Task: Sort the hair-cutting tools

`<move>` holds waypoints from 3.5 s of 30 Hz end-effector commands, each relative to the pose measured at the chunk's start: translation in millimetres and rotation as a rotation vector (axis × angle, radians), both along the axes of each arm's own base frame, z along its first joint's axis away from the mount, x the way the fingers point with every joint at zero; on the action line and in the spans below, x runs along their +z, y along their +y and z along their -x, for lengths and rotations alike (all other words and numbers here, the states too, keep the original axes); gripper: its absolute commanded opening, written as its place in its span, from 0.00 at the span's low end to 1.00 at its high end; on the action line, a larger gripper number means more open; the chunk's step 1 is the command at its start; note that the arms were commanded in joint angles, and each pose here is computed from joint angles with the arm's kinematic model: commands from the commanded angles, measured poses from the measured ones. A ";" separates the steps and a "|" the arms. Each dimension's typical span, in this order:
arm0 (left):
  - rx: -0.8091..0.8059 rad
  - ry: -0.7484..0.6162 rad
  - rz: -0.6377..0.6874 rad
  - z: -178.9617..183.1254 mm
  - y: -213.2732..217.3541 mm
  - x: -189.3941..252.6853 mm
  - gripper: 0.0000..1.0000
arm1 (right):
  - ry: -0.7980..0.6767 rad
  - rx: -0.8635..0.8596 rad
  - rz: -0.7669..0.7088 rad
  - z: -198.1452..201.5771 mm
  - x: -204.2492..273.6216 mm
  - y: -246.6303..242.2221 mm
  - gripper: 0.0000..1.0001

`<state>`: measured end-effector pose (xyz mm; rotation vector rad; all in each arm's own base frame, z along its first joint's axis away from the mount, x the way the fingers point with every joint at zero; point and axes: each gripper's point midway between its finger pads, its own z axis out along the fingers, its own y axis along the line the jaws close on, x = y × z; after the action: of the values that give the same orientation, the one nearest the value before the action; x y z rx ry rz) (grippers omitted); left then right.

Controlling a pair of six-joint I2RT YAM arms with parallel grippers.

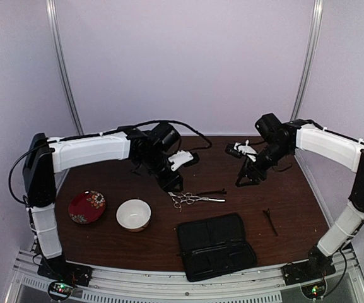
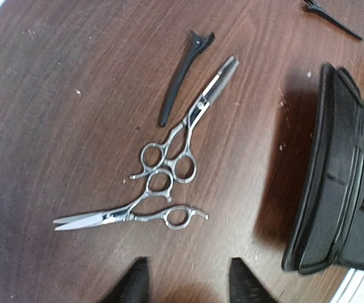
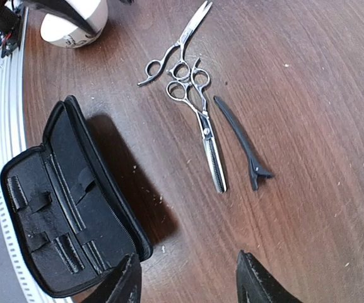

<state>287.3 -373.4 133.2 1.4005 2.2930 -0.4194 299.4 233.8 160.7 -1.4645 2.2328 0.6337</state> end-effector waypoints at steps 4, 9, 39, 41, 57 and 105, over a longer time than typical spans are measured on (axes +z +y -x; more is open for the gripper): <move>-0.122 0.062 0.004 -12.1 -35.7 -17.1 0.27 | -0.141 -0.093 -0.137 5.7 25.0 -9.9 0.52; -0.175 0.106 -0.003 -7.7 -43.6 -35.8 0.20 | -0.100 -0.076 -0.151 7.3 19.5 -5.5 0.52; -0.219 0.045 -0.221 -16.1 -51.5 -115.0 0.19 | -0.026 -0.041 -0.138 11.5 -2.6 -1.8 0.52; -0.219 0.047 -0.232 -16.3 -49.9 -119.5 0.19 | -0.027 -0.040 -0.137 11.1 -2.3 -1.7 0.52; -0.279 -0.086 -0.149 -15.9 -59.5 -73.5 0.37 | -0.012 -0.034 -0.139 12.1 -4.7 -0.6 0.52; -0.222 -0.082 -0.212 -25.2 -46.9 -87.7 0.00 | 0.037 -0.046 -0.089 7.0 -23.2 -4.5 0.52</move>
<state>305.4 -419.7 19.2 1.8112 2.1871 -0.1892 286.0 231.9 128.1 -1.3795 2.2429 0.7603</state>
